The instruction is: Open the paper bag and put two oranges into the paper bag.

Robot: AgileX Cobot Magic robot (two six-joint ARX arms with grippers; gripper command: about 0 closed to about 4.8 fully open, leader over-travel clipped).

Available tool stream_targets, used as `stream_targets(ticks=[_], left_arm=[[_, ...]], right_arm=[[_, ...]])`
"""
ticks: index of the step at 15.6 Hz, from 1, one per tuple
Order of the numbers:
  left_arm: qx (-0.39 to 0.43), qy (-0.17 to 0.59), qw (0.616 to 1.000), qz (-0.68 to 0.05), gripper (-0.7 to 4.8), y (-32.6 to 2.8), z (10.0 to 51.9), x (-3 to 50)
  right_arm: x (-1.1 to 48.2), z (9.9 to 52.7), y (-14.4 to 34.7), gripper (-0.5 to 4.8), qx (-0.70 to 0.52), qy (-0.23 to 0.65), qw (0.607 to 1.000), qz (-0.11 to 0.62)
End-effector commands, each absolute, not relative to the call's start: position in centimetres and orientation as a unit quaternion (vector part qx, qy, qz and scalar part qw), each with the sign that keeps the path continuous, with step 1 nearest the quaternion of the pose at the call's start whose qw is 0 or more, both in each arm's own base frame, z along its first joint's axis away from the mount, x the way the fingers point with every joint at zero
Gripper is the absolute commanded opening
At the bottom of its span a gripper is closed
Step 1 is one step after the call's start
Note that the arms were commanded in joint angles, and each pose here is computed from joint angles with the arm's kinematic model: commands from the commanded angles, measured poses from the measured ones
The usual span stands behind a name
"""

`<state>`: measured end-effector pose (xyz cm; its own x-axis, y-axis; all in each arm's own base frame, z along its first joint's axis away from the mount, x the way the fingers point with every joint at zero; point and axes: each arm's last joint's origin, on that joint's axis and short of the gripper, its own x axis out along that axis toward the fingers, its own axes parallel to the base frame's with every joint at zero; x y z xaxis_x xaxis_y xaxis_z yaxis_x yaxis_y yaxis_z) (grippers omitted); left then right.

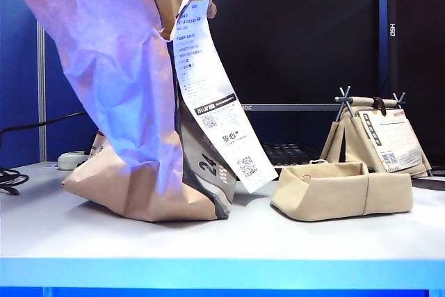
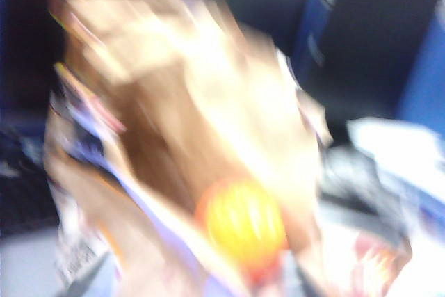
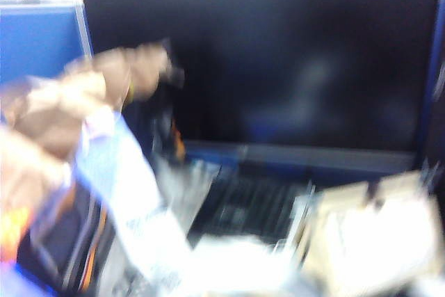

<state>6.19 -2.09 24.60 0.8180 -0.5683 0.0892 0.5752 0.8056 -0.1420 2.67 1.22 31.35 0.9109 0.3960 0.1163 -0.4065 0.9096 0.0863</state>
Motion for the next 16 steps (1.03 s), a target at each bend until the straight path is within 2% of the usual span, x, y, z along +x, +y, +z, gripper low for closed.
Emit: stream_targets(ticks=[1, 2, 3, 4, 7, 9, 12, 16], left_arm=[[-0.069, -0.011, 0.980, -0.189, 2.39, -2.0, 22.8, 7.2], [-0.075, 0.000, 0.984, -0.160, 1.52, -1.9, 22.0, 7.6], [-0.084, 0.012, 0.987, -0.135, 0.17, -1.8, 21.2, 7.9], [-0.086, 0.030, 0.990, -0.109, -0.05, -1.8, 19.6, 8.4], [-0.088, 0.072, 0.992, -0.048, -0.05, -1.6, 16.3, 9.2], [-0.086, 0.095, 0.991, -0.049, -0.05, -1.7, 14.9, 9.4], [-0.090, 0.093, 0.990, -0.060, -0.04, -1.8, 14.9, 9.4], [-0.093, 0.092, 0.990, -0.059, -0.04, -1.7, 14.9, 9.4]], right_arm=[[3.6, 27.6, 2.6, -0.03, 0.079, -0.047, 0.987, 0.135], [4.0, 26.5, 3.4, -0.03, 0.067, -0.039, 0.990, 0.115], [4.3, 25.2, 4.0, -0.03, 0.058, -0.034, 0.992, 0.108], [4.8, 23.1, 4.9, -0.03, 0.043, -0.025, 0.994, 0.100], [5.6, 18.5, 6.1, -0.01, -0.006, 0.004, 0.997, 0.076], [5.8, 15.8, 6.6, -0.01, -0.022, 0.027, 0.996, 0.080], [5.7, 15.2, 6.9, -0.01, -0.013, 0.042, 0.990, 0.133], [5.7, 15.2, 7.0, -0.01, -0.013, 0.043, 0.989, 0.141]])
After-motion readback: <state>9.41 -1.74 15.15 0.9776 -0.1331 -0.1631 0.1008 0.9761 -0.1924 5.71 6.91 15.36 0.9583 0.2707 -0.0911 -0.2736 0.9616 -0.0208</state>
